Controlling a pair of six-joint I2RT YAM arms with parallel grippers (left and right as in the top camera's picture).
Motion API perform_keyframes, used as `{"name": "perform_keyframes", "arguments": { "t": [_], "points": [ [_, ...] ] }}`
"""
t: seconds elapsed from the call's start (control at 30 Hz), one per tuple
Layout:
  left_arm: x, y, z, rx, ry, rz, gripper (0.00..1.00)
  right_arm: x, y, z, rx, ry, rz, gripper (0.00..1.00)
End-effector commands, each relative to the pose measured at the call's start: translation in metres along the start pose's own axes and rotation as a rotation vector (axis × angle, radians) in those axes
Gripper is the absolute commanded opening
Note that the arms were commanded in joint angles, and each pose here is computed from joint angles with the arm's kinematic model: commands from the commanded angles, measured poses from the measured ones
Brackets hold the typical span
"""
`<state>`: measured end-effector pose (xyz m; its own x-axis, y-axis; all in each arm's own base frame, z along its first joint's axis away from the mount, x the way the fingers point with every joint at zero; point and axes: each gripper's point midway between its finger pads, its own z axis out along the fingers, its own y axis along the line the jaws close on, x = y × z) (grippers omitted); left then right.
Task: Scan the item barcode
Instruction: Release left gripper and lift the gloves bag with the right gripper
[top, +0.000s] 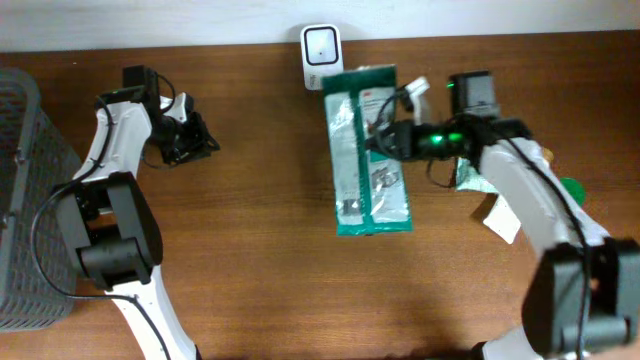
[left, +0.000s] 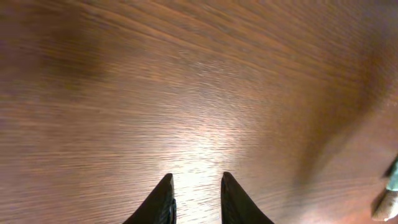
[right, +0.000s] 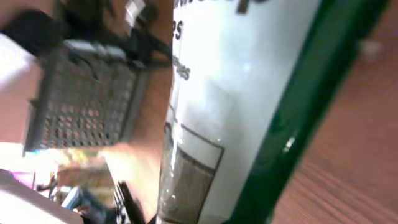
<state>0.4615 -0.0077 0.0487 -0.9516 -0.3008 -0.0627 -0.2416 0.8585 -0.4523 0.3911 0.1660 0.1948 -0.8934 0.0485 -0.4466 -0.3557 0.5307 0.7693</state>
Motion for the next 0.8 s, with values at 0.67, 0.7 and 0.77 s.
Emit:
{"name": "perform_keyframes", "arguments": {
  "t": [0.67, 0.7, 0.77],
  "points": [
    [-0.006, 0.004, -0.011, -0.079, -0.042, 0.039, 0.99, -0.036, 0.042, -0.161, -0.222, -0.306, 0.099, 0.04],
    [-0.007, 0.006, -0.011, -0.094, -0.045, 0.039, 0.99, -0.035, 0.043, -0.161, -0.226, -0.305, 0.098, 0.04],
    [-0.008, 0.008, -0.011, -0.104, -0.048, 0.04, 0.99, -0.035, 0.046, -0.162, -0.241, -0.3, 0.096, 0.04]
  ]
}}
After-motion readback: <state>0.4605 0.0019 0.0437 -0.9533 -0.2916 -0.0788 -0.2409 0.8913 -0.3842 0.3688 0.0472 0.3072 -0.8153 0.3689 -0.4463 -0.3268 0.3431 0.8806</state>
